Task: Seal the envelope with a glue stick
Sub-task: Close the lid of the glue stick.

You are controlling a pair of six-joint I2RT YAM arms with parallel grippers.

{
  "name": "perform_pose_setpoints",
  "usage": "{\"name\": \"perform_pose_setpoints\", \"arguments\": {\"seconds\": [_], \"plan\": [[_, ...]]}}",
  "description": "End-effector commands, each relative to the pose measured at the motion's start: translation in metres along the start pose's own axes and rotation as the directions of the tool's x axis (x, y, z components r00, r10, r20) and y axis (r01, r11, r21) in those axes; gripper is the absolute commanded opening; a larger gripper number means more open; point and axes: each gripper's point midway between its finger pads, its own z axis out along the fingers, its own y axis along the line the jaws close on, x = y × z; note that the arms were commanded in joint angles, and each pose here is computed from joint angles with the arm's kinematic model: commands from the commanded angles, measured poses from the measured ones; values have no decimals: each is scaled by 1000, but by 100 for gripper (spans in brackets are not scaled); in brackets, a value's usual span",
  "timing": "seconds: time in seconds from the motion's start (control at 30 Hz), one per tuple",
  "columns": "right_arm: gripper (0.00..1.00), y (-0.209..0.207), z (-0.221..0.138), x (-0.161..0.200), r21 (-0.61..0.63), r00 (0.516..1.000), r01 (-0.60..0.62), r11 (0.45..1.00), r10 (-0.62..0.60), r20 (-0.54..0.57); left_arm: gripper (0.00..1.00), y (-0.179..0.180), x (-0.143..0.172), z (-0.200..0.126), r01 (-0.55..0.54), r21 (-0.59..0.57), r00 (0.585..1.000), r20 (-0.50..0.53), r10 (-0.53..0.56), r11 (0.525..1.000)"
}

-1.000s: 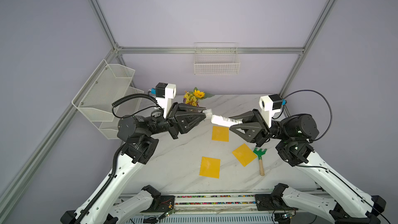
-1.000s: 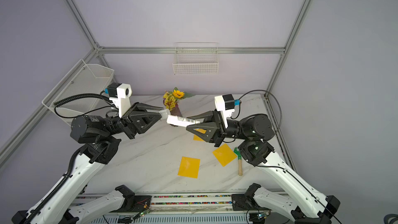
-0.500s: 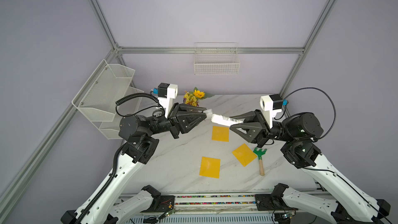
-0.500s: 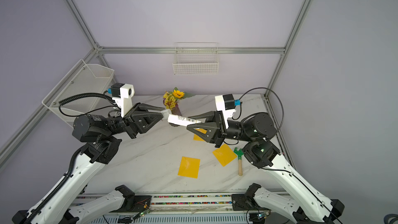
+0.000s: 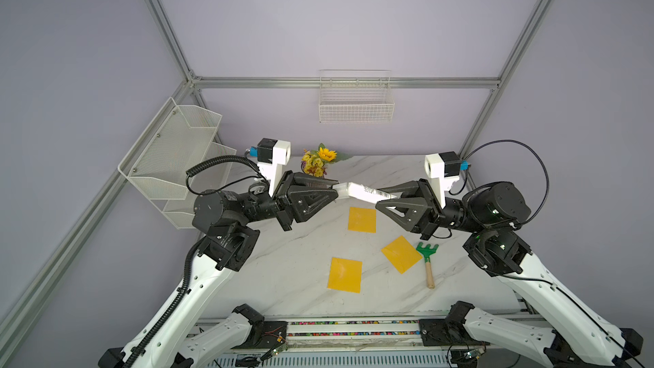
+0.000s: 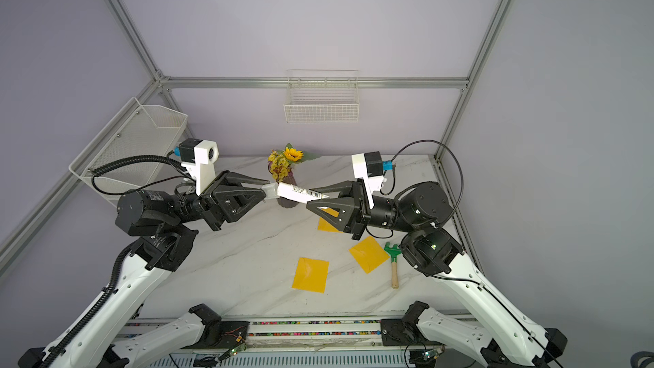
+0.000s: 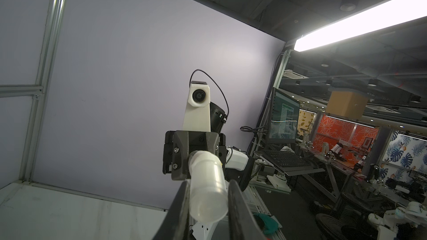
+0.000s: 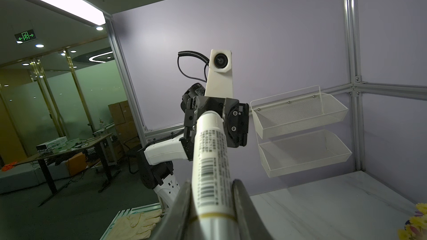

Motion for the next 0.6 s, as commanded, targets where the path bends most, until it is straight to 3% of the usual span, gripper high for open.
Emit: {"name": "perform_pose_setpoints", "arguments": {"seconds": [0.0, 0.37, 0.57], "plan": [[0, 5, 0, 2, -15, 999, -5, 1000, 4, -46, 11, -10, -3, -1, -37, 28, 999, 5, 36, 999], [0, 10, -7, 23, 15, 976, -37, 999, 39, -213, 11, 2, 20, -2, 35, -7, 995, -96, -36, 999], [0, 10, -10, 37, 35, 941, -80, 996, 87, -327, 11, 3, 27, -3, 59, -12, 991, -120, -60, 998]]}}
